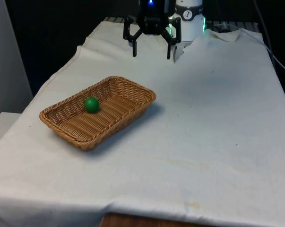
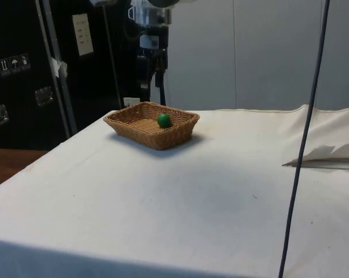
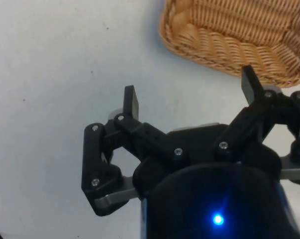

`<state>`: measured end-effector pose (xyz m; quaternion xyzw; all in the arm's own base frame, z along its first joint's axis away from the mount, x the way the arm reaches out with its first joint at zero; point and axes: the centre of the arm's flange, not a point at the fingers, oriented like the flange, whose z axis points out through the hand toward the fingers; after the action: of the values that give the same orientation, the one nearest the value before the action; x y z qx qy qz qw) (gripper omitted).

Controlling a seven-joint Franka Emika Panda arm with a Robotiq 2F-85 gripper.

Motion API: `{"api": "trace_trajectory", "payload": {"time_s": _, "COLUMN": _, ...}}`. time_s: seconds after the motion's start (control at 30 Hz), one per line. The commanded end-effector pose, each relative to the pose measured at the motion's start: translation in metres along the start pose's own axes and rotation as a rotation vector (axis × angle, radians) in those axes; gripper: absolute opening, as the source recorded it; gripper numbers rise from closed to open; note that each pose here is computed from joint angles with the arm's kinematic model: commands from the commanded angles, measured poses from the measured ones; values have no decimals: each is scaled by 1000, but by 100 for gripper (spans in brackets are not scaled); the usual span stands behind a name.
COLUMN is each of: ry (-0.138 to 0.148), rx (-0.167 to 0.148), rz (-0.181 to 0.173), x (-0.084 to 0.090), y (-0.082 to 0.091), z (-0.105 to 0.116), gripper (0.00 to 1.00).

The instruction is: Pick up the ball and place it into the basket.

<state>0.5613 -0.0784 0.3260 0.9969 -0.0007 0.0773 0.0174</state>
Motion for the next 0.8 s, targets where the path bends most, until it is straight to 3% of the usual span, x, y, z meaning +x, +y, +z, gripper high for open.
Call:
{"api": "trace_trajectory", "payload": {"time_s": 0.0, "ry": -1, "rx": 1, "rz": -3, "x": 0, "y": -3, "z": 0, "gripper": 100}}
{"api": "trace_trajectory", "payload": {"time_s": 0.03, "ry": 1, "rx": -9, "rz": -9, "x": -3, "y": -10, "z": -1, "gripper": 100}}
{"api": "trace_trajectory", "payload": {"time_s": 0.27, "ry": -1, "rx": 1, "rz": -31, "x": -11, "y": -31, "z": -7, "gripper": 100}}
{"api": "trace_trajectory", "payload": {"time_s": 0.3, "ry": -4, "rx": 14, "rz": -32, "x": -10, "y": -30, "z": -7, "gripper": 100}}
{"api": "trace_trajectory", "payload": {"time_s": 0.33, "ry": -2, "rx": 2, "rz": -35, "x": -12, "y": -34, "z": -8, "gripper": 100}}
{"api": "trace_trajectory", "payload": {"time_s": 0.57, "ry": -3, "rx": 12, "rz": -50, "x": -13, "y": -43, "z": -11, "gripper": 100}}
{"api": "trace_trajectory", "payload": {"time_s": 0.77, "ry": -12, "rx": 1, "rz": -54, "x": -11, "y": -47, "z": -12, "gripper": 100}}
